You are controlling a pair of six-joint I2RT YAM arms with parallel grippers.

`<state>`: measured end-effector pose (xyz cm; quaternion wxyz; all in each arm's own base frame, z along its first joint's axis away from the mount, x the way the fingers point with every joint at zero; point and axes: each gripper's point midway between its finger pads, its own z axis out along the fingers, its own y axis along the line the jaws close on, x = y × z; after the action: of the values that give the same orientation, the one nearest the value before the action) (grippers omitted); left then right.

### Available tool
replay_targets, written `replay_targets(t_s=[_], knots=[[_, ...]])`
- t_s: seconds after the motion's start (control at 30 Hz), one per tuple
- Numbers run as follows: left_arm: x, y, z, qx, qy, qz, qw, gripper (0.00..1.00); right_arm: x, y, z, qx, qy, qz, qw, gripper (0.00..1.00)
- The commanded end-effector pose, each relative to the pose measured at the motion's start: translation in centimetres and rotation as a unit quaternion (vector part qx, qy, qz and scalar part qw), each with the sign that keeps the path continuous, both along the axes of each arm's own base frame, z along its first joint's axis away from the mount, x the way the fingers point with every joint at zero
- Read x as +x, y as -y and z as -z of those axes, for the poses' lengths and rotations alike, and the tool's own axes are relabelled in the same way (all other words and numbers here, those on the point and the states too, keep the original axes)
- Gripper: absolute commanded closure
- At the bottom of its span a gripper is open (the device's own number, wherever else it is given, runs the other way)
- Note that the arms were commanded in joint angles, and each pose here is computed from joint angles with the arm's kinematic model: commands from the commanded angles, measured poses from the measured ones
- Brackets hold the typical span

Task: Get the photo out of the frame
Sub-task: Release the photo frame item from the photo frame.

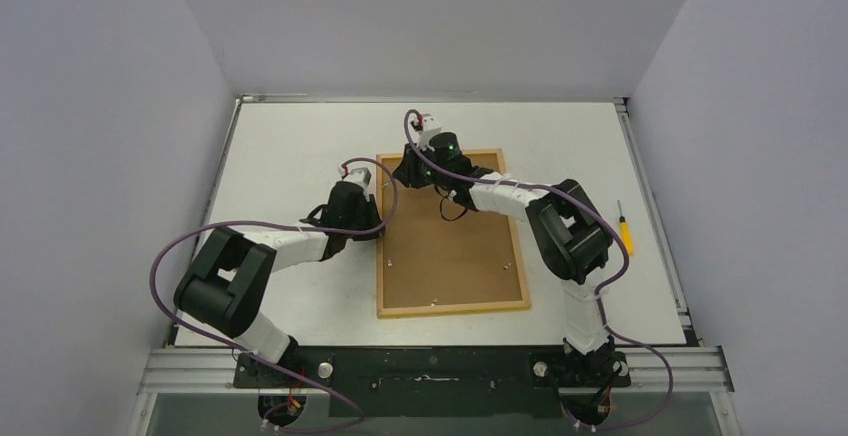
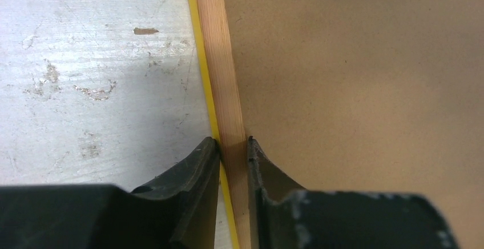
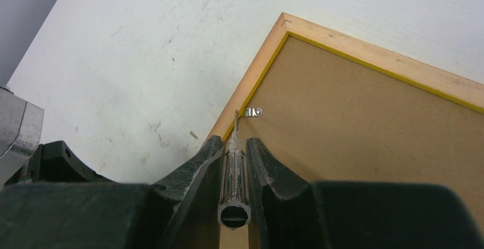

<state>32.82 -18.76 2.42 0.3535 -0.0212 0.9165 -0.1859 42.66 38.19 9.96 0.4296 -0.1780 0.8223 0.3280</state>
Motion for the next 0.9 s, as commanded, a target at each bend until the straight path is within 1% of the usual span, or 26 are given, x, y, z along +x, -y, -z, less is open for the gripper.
replay_targets(t_s=[0.0,0.1,0.2,0.47,0.73,0.87], knots=[[1.2,0.3,-1.1,-0.001,0.018,0.004,1.000,0.86,1.6,-0.3,-1.5,0.019,0.010,0.006,1.000,0.95],[1.3,0.3,-1.1,-0.001,0.018,0.006,1.000,0.94,2.1,-0.1,-1.1,0.015,0.004,0.010,1.000,0.95],[1.3,0.3,-1.0,0.001,0.019,0.008,1.000,0.98,2.3,-0.2,-0.3,0.011,-0.008,0.005,1.000,0.95],[1.3,0.3,-1.1,0.004,0.021,0.011,1.000,0.99,1.4,-0.8,0.5,0.004,-0.047,-0.029,0.998,0.95],[1.4,0.4,-1.1,0.004,0.021,0.012,1.000,1.00,-0.3,-0.3,0.8,-0.036,-0.101,-0.059,0.992,0.95],[1.4,0.3,-1.1,0.004,0.021,0.012,1.000,1.00,-0.3,0.5,0.5,-0.058,-0.102,-0.049,0.992,0.95]])
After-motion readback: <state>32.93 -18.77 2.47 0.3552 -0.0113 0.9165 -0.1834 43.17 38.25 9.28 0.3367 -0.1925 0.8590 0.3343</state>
